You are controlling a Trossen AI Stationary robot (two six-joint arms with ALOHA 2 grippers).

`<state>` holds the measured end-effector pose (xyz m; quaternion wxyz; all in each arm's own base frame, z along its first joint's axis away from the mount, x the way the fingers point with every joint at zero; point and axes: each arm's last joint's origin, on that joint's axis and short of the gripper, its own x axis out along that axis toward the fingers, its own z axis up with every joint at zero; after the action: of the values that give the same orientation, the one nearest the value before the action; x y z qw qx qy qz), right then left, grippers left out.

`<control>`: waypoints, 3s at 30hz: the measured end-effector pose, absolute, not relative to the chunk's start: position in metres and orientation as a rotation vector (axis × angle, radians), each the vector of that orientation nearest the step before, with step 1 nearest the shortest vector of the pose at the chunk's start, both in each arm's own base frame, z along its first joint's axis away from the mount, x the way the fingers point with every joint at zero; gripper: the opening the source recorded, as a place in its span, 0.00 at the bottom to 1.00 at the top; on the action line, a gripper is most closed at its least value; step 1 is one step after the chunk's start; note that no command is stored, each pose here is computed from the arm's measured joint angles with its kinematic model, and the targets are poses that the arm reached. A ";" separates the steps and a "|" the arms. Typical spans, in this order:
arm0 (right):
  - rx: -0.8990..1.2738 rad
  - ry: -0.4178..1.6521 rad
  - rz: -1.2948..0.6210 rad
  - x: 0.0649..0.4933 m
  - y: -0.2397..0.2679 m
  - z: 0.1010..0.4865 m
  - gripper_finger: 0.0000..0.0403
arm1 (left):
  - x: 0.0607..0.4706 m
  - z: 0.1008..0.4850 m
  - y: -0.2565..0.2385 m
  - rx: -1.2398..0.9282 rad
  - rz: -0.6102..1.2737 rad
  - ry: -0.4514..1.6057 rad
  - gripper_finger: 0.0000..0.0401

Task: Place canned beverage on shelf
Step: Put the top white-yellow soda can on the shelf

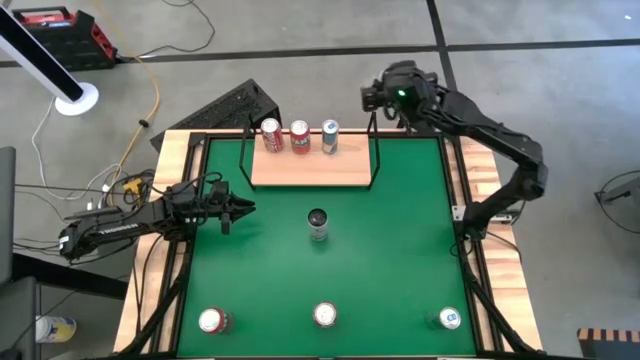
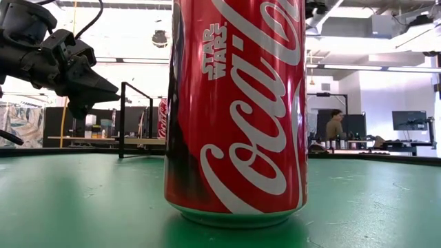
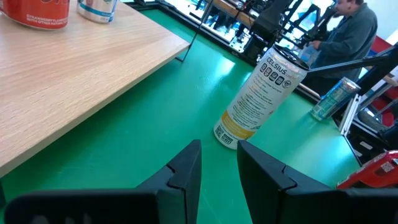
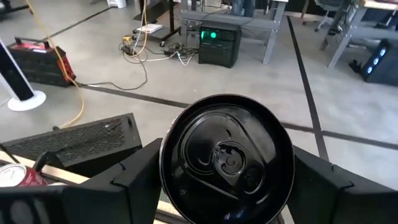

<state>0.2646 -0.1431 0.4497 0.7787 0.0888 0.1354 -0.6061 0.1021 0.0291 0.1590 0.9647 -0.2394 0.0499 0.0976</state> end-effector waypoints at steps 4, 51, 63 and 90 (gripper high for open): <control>0.167 0.348 -1.288 0.286 -0.153 0.448 0.72 | 0.102 0.159 0.029 -0.484 0.197 0.101 0.22; 0.299 0.968 -1.031 0.343 -0.224 0.338 0.72 | 0.102 0.159 0.029 -0.484 0.205 0.101 0.22; 0.321 1.016 -1.007 0.340 -0.233 0.311 0.72 | 0.102 0.159 0.029 -0.484 0.205 0.102 0.22; 0.406 0.954 -1.087 0.339 -0.219 0.314 0.72 | 0.102 0.159 0.029 -0.484 0.205 0.101 0.22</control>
<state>0.3388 -0.2187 0.3139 0.7310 0.1843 0.4334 -0.4938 0.1021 0.0293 0.1589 0.9643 -0.2393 0.0501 0.1015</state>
